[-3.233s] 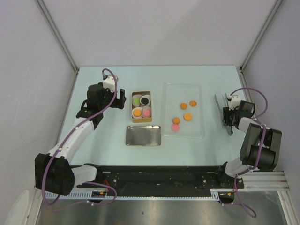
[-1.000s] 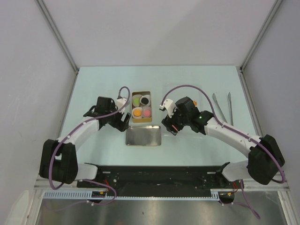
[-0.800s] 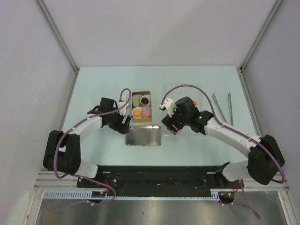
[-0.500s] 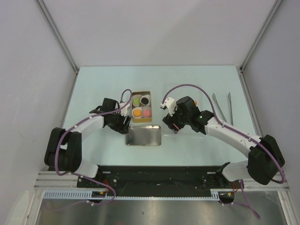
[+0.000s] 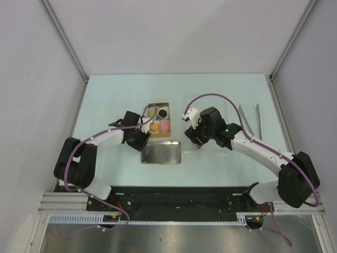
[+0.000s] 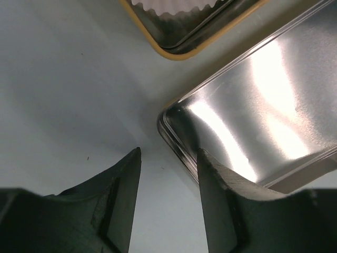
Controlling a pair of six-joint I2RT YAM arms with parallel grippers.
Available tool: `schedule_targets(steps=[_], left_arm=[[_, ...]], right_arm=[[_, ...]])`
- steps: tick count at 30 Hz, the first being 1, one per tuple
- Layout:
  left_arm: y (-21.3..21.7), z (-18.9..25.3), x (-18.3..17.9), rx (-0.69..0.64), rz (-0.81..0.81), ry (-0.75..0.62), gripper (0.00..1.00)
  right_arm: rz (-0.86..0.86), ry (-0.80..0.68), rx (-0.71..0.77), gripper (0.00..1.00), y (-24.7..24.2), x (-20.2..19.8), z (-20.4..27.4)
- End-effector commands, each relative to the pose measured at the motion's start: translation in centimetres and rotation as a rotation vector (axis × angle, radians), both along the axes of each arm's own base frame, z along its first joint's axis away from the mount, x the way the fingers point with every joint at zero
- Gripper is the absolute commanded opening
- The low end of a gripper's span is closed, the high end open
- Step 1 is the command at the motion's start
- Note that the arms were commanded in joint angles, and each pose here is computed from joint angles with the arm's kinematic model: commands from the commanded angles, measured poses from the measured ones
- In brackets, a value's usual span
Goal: Pack the cookies
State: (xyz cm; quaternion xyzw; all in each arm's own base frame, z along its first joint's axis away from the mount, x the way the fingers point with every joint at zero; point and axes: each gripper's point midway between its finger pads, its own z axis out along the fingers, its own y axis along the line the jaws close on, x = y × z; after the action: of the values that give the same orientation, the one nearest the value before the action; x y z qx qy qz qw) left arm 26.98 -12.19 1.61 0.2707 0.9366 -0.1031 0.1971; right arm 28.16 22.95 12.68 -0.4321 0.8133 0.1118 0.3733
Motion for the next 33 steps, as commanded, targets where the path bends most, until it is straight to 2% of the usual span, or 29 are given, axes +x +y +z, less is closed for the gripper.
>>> schedule_targets(steps=[1, 3, 4, 9, 15, 18, 23, 29, 33], left_arm=[[0.7, -0.1, 1.1, 0.047, 0.033, -0.020, 0.50], [0.9, -0.5, 1.0, 0.060, 0.030, -0.009, 0.45], [0.9, -0.7, 1.0, 0.064, 0.028, -0.005, 0.37], [1.7, -1.5, 0.5, 0.110, 0.005, 0.020, 0.22], [2.5, 0.4, 0.5, 0.120, -0.013, -0.019, 0.00], [2.8, 1.4, 0.1, 0.116, -0.027, -0.029, 0.00], [2.2, 5.8, 0.7, 0.040, -0.021, -0.133, 0.00], [1.1, 13.1, 2.7, -0.079, -0.003, -0.333, 0.00], [0.1, 17.7, 3.9, -0.175, -0.003, -0.460, 0.00]], right_arm=[[0.009, -0.049, 0.045, 0.72, 0.7, 0.9, 2.2], [0.009, -0.048, 0.046, 0.71, 0.7, 0.9, 2.2], [0.011, -0.044, 0.045, 0.71, 0.7, 0.8, 2.2], [0.016, -0.046, 0.051, 0.70, 0.7, 0.7, 2.4], [0.038, -0.046, 0.060, 0.70, 1.0, 0.4, 2.6], [0.058, -0.048, 0.075, 0.70, 1.4, 0.1, 3.0], [0.117, -0.058, 0.118, 0.72, 2.5, -0.8, 4.1], [0.196, -0.038, 0.250, 0.79, 4.7, -1.7, 6.9], [0.221, -0.038, 0.389, 0.89, 6.3, -2.0, 9.5]])
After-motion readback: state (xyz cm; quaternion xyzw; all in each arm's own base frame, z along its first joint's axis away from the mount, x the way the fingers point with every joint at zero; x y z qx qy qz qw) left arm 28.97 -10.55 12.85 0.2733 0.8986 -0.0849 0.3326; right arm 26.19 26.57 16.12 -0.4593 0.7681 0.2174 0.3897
